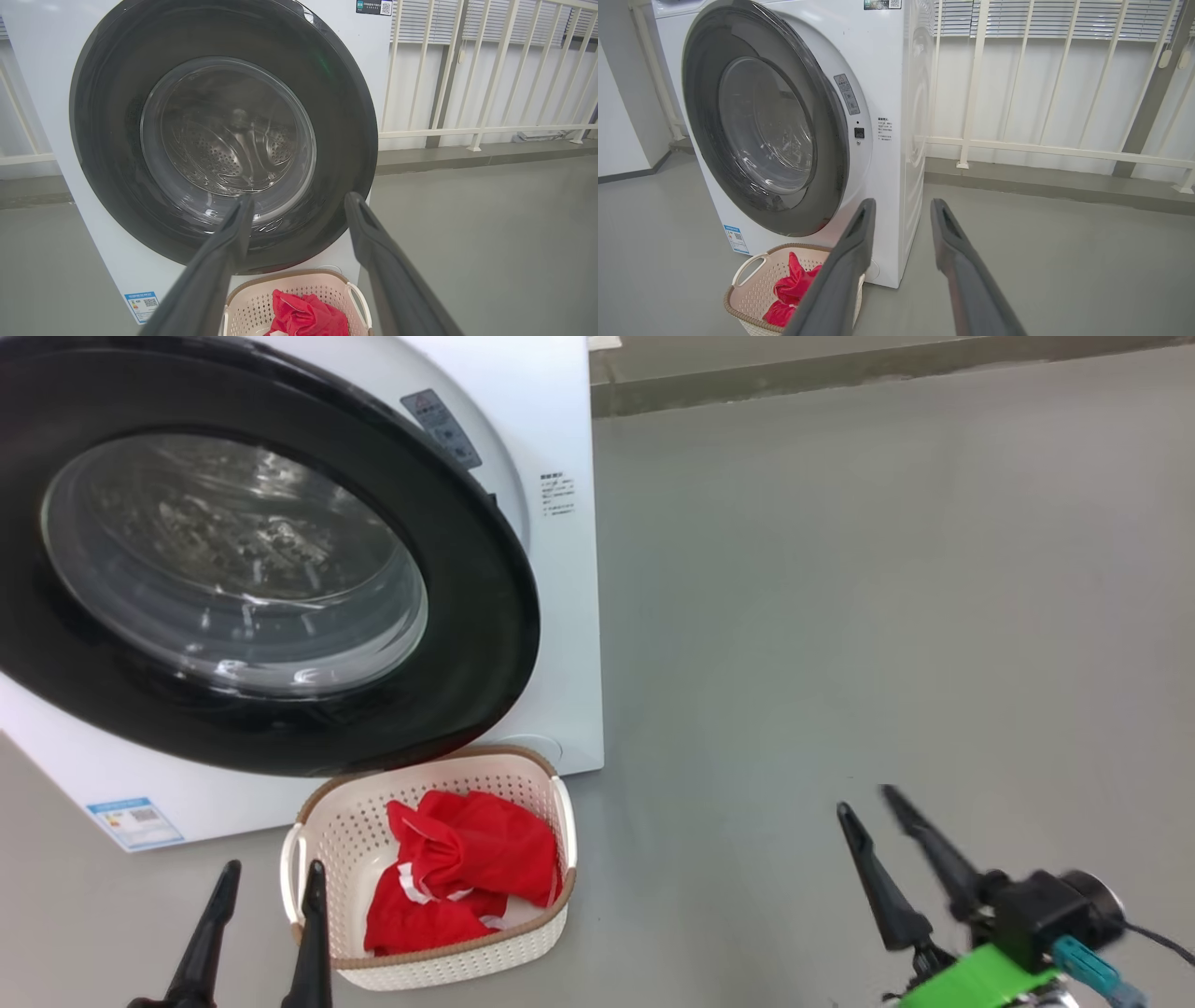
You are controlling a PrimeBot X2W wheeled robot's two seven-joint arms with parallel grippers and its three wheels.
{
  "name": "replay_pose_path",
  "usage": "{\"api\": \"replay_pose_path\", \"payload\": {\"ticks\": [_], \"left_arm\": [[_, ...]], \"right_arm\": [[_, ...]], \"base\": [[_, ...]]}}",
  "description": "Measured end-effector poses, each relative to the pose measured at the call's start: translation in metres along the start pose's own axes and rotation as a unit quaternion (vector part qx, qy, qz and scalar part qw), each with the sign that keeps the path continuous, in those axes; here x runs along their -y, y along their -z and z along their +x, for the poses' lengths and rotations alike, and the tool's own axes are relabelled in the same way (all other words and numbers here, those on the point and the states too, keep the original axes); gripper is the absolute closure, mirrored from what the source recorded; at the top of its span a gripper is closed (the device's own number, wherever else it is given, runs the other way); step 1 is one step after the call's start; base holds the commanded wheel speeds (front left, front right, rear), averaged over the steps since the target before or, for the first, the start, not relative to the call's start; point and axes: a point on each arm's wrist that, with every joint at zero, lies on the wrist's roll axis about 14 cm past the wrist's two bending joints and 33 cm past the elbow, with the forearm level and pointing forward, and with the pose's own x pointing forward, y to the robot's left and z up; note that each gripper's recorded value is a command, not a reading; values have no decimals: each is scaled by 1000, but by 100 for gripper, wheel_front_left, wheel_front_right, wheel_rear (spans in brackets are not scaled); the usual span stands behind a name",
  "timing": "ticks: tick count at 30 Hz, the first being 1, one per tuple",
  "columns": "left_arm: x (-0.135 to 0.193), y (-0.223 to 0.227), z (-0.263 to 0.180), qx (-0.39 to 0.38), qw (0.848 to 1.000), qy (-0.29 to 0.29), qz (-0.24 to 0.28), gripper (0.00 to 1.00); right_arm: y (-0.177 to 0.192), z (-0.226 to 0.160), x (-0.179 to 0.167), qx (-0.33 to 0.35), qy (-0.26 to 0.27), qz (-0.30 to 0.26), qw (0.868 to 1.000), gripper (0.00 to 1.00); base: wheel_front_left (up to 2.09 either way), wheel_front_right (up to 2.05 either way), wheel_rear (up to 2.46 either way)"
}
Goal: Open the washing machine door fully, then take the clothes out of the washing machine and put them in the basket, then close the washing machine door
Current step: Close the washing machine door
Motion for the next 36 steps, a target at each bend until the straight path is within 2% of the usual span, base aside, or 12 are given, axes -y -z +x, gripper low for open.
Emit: {"api": "replay_pose_path", "payload": {"ticks": [1,11,19,24,36], "left_arm": [[0,1,0,-1,1000,-1,0,0],[-10,4,-4,-6,1000,-16,0,0],[-22,12,-1,-17,999,-29,1,0],[-23,14,10,-16,1000,-26,6,0],[-31,31,31,-34,999,-25,26,0]], "right_arm": [[0,5,-5,0,-9,1,1000,100],[9,62,-66,-21,-132,-5,991,100],[14,100,-125,-30,-238,-22,971,100],[18,127,-148,-35,-277,-37,959,100],[38,198,-173,-46,-311,-56,948,100]], "base": [[0,0,0],[0,0,0],[0,0,0],[0,0,0],[0,0,0]]}}
